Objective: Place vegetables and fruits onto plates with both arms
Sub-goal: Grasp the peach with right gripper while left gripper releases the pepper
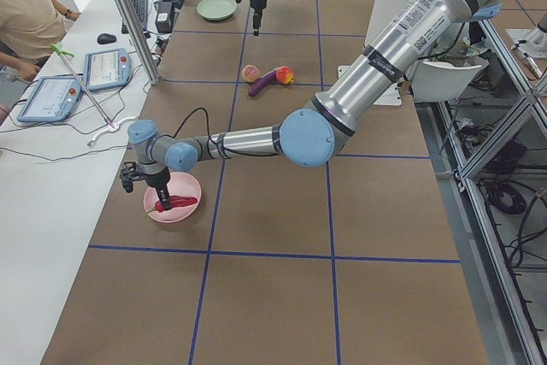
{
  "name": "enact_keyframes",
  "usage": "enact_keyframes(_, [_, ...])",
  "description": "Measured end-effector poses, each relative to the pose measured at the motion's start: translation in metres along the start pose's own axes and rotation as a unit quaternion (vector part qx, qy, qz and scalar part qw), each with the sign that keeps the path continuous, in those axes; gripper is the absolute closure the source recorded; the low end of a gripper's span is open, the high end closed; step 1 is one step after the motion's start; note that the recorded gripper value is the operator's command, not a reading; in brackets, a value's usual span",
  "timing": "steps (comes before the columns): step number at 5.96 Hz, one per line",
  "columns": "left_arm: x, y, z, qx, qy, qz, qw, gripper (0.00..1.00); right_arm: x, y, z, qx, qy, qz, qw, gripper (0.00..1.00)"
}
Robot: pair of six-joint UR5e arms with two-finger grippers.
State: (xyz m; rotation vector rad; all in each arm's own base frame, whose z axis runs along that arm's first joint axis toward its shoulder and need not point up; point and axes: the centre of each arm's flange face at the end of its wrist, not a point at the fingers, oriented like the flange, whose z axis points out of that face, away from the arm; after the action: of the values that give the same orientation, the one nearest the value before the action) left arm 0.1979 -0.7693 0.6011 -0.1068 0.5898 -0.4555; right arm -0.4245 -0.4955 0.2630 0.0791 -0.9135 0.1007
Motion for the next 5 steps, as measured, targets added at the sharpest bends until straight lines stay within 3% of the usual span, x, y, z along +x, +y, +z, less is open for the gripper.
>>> enact_keyframes(2, [0.006, -0.01, -0.018, 0.01, 0.011, -0.001, 0.9999, 0.0, -0.048, 0.02, 0.041, 0.026, -0.017, 0.035, 0.9989, 0.01])
enact_keyframes(3, [0.009, -0.011, -0.024, 0.013, 0.015, 0.0, 0.9998, 0.0, -0.073, 0.02, 0.051, 0.043, -0.022, 0.079, 0.9957, 0.01])
enact_keyframes(5, [0.013, -0.012, -0.03, 0.016, 0.019, 0.001, 0.9997, 0.0, -0.109, 0.018, 0.06, 0.078, -0.037, 0.208, 0.9743, 0.01])
